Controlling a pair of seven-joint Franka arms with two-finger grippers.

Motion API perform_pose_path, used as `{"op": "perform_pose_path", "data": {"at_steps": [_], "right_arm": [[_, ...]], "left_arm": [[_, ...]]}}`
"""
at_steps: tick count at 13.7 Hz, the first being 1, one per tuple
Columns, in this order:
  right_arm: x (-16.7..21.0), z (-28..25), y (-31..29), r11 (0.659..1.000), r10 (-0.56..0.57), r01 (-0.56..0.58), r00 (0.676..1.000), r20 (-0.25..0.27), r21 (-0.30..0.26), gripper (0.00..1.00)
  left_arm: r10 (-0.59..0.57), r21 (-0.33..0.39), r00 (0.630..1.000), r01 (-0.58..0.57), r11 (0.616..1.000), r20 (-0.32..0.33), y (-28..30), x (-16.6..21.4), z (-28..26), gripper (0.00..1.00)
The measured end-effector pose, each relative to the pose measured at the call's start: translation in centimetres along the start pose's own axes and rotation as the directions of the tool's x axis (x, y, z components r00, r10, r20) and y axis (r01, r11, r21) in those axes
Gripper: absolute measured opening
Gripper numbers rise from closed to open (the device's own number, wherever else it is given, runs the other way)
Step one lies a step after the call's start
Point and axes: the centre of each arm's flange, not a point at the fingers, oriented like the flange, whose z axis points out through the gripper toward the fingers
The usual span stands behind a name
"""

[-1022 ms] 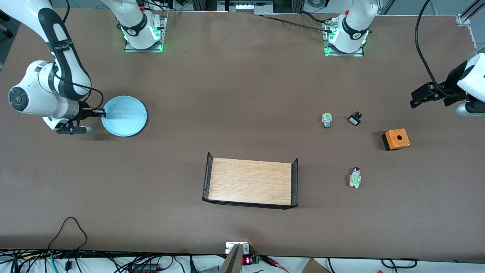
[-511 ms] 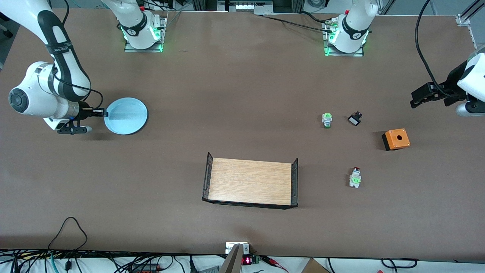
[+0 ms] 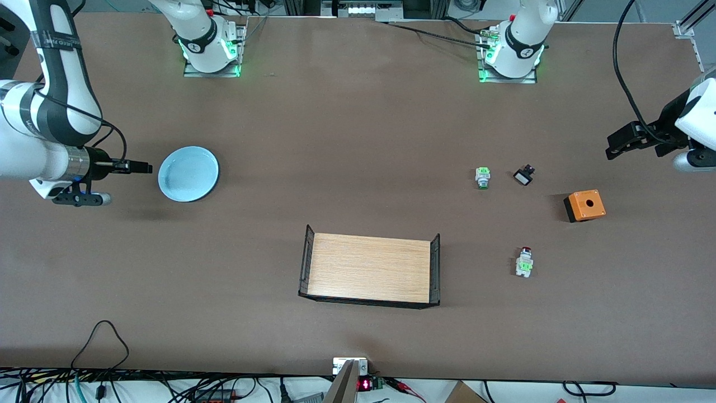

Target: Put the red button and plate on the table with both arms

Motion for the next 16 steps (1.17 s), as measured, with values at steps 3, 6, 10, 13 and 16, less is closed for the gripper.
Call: {"op": "perform_pose_path", "data": {"at_steps": [3,6,10,13,16], "right_arm": [[0.4,-4.2,-2.6,0.993,-0.057,0.054,0.998,-0.026,-0.103,1.00],[-0.4,-12.1,-3.5,0.988,-0.073,0.058,0.992,-0.098,-0.146,1.00],[-2.4,-20.2,-3.7,0.988,-0.069,0.040,0.978,-0.195,-0.150,1.00],[-2.9,-22.2,-3.1,0.989,-0.050,0.016,0.973,-0.227,-0.150,1.00],[-3.4,-21.8,0.8,0.988,0.022,-0.051,0.981,-0.194,-0.148,1.00]], "left_arm": [[0.000,0.000,1.000,0.000,1.000,0.000,0.0,0.0,0.0,1.00],[0.000,0.000,1.000,0.000,1.000,0.000,0.0,0.0,0.0,1.00],[0.000,0.000,1.000,0.000,1.000,0.000,0.0,0.0,0.0,1.00],[0.000,0.000,1.000,0.000,1.000,0.000,0.0,0.0,0.0,1.00],[0.000,0.000,1.000,0.000,1.000,0.000,0.0,0.0,0.0,1.00]]}}
